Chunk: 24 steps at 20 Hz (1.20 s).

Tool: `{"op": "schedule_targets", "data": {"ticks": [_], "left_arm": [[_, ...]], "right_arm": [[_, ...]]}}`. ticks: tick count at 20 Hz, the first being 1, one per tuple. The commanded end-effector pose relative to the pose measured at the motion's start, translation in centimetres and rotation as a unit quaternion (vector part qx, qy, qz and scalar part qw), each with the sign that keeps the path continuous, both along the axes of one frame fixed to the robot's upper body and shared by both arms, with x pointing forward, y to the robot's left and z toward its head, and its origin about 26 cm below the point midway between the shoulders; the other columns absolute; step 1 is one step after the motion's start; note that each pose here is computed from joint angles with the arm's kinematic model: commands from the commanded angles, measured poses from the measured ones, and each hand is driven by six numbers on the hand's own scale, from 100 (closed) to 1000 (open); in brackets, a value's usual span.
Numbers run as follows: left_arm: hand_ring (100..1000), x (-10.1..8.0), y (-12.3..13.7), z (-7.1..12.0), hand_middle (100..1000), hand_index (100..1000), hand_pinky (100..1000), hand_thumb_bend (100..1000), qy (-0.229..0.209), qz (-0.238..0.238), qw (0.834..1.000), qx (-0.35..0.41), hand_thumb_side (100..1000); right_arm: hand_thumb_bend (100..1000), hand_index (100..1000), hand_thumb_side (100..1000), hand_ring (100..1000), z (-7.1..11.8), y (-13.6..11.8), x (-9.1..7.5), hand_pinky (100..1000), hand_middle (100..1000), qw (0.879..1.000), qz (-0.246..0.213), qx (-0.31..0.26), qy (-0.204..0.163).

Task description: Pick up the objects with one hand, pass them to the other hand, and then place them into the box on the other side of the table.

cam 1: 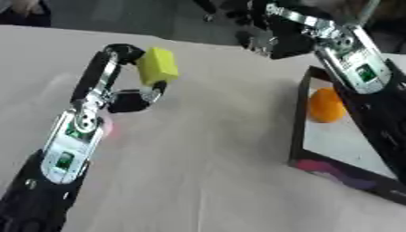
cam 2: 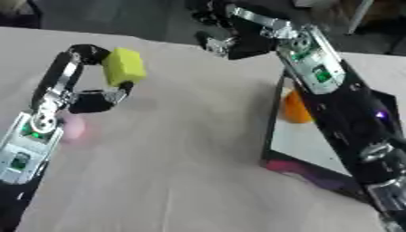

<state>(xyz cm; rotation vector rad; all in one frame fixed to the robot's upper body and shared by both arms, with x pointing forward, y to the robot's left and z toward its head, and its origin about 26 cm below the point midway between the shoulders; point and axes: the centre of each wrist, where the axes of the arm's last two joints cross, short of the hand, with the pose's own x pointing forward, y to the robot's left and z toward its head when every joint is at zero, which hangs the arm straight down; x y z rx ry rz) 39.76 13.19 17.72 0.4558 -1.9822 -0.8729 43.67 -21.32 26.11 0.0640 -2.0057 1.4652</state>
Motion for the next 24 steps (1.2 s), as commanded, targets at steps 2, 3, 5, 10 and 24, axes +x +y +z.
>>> {"op": "schedule_targets", "data": {"ticks": [2, 3, 5, 10, 24], "left_arm": [[680, -0.3, -1.1, 0.6, 566, 446, 816, 118, -0.013, -0.019, 1.0, -0.007, 100], [679, -0.3, -1.3, 0.5, 566, 446, 816, 118, -0.013, -0.022, 1.0, -0.009, 100], [678, -0.4, -1.7, 0.6, 564, 445, 816, 118, -0.015, -0.028, 0.999, -0.013, 100], [677, -0.8, -2.8, 0.7, 560, 445, 816, 117, -0.021, -0.044, 0.999, -0.02, 100], [675, -1.1, -4.2, 0.2, 553, 445, 817, 124, -0.026, -0.069, 0.997, -0.027, 100]], "right_arm": [[100, 997, 367, 1000, 1.0, 0.6, 0.2, 1000, 1000, 0.999, 0.01, -0.031, -0.032], [100, 997, 349, 1000, 0.8, 0.8, 0.3, 1000, 996, 0.999, 0.012, -0.038, -0.034], [100, 997, 344, 1000, 0.6, 1.2, 0.5, 1000, 995, 0.998, 0.02, -0.048, -0.04], [100, 993, 317, 1000, 0.2, 2.2, 0.8, 1000, 990, 0.995, 0.039, -0.068, -0.057], [100, 972, 184, 1000, -0.5, 3.9, 1.3, 1000, 948, 0.987, 0.054, -0.104, -0.108]]}}
